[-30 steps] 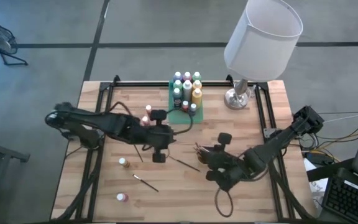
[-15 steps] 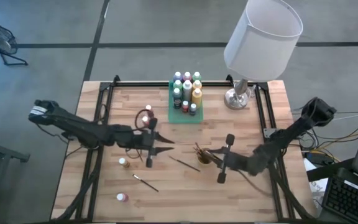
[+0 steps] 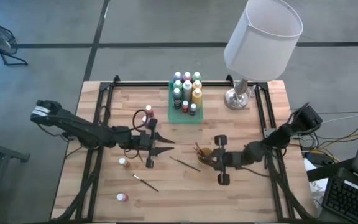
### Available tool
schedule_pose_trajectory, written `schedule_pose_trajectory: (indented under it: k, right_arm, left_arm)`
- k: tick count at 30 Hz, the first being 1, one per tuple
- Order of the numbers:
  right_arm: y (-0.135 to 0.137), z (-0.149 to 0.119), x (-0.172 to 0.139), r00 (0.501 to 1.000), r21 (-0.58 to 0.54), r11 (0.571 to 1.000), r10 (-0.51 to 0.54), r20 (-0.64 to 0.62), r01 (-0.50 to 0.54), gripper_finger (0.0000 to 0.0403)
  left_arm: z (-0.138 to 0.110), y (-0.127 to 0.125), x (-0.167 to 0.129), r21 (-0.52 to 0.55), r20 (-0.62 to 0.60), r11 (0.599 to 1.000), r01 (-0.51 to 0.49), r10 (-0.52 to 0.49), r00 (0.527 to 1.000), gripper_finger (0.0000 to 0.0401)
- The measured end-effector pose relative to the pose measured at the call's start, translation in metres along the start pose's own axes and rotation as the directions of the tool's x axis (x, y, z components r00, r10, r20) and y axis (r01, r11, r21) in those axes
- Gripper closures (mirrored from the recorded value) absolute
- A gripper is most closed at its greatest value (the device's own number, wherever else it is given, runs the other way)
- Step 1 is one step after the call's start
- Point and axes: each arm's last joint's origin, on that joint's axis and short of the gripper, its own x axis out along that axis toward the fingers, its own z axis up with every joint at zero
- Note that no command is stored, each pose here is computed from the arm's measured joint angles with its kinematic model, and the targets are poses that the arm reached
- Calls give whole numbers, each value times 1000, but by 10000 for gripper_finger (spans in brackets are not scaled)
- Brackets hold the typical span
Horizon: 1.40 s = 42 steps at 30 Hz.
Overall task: Pick & Place Paint Supplies
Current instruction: Put the silver paintbrush into the yellow cup
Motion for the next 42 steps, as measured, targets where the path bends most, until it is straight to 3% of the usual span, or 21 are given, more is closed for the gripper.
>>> schedule_pose_trajectory:
  k: [7,11,24,42]
  right_arm:
    - [11,-5,25,999,-105,994,-4,46,8,342]
    - [13,-2,36,997,-153,986,-59,57,67,342]
    - [15,0,41,998,-188,981,-47,45,55,342]
    - [19,2,41,998,-183,983,7,65,5,343]
  left_arm:
    - [-3,-9,14,51,199,984,171,-178,964,307]
    - [-5,-14,27,94,216,968,234,-250,944,307]
    - [9,-24,77,179,119,945,272,-296,948,307]
    - [22,-22,81,185,141,938,293,-321,937,307]
